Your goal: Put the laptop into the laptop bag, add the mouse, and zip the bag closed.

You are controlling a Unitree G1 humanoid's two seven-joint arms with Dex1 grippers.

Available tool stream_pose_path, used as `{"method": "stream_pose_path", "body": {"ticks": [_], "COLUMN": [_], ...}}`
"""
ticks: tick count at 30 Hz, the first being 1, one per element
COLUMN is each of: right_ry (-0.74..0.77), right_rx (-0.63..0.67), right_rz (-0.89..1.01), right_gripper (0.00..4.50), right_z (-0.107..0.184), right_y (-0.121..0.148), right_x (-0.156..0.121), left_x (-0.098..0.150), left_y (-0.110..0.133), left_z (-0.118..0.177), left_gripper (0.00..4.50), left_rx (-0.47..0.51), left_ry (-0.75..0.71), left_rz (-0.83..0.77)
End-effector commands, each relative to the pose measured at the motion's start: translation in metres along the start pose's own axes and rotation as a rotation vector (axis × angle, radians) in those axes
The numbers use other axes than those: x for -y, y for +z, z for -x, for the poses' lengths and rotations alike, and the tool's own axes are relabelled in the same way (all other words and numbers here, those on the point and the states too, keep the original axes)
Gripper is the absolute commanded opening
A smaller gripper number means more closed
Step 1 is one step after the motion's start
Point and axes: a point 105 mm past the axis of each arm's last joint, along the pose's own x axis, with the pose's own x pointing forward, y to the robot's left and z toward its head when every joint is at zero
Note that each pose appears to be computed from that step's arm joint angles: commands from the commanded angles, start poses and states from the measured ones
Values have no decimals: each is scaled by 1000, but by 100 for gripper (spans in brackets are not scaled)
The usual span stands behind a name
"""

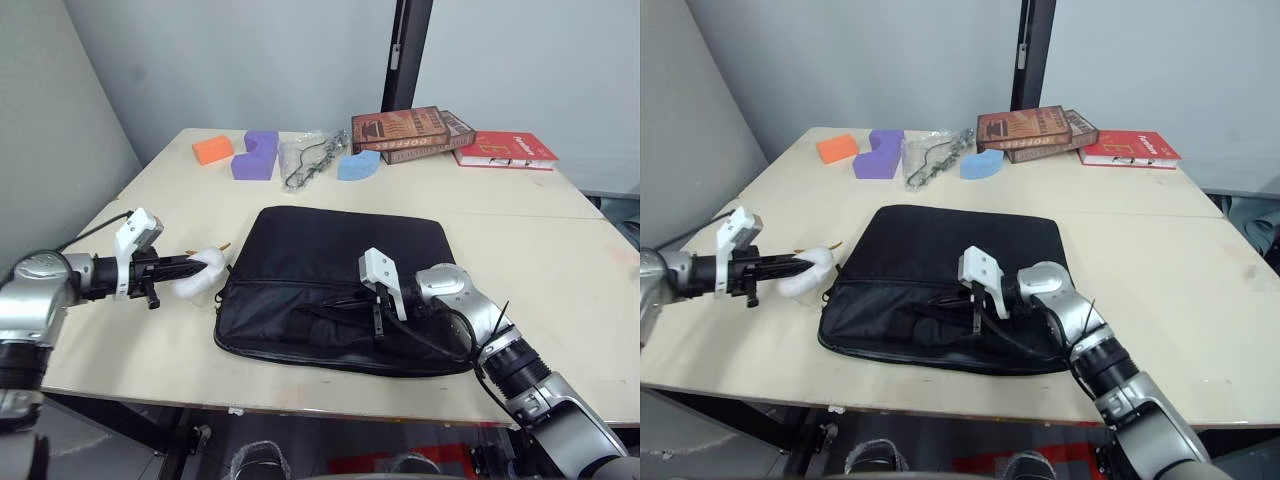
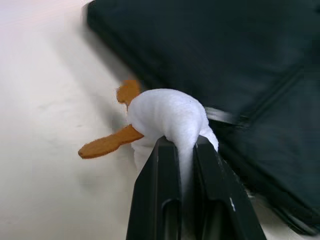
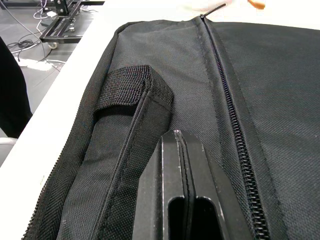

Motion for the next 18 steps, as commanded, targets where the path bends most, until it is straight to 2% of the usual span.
{"method": "stream_pose_path", "body": {"ticks": [1,8,12,15,18], "right_ry": [-17,-6,1,2,2], "right_rx": [-98,-100,-99,-103,-103], "right_rz": [-108,-105,-111,-115,-119], "right_gripper": [0,0,0,0,0], "right_z": [2,2,0,0,0], "right_y": [-34,-35,-35,-37,-37], "right_x": [0,1,1,0,0], "left_x": [38,88,128,148,155], "left_y": [9,-1,-14,-17,-15], "left_z": [1,-4,-14,-24,-36], "left_gripper": [4,4,4,4,4], "left_rx": [-70,-150,-198,-186,-155], "left_ry": [-170,-385,-562,-659,-705], "left_rz": [-106,-117,-129,-137,-152]}}
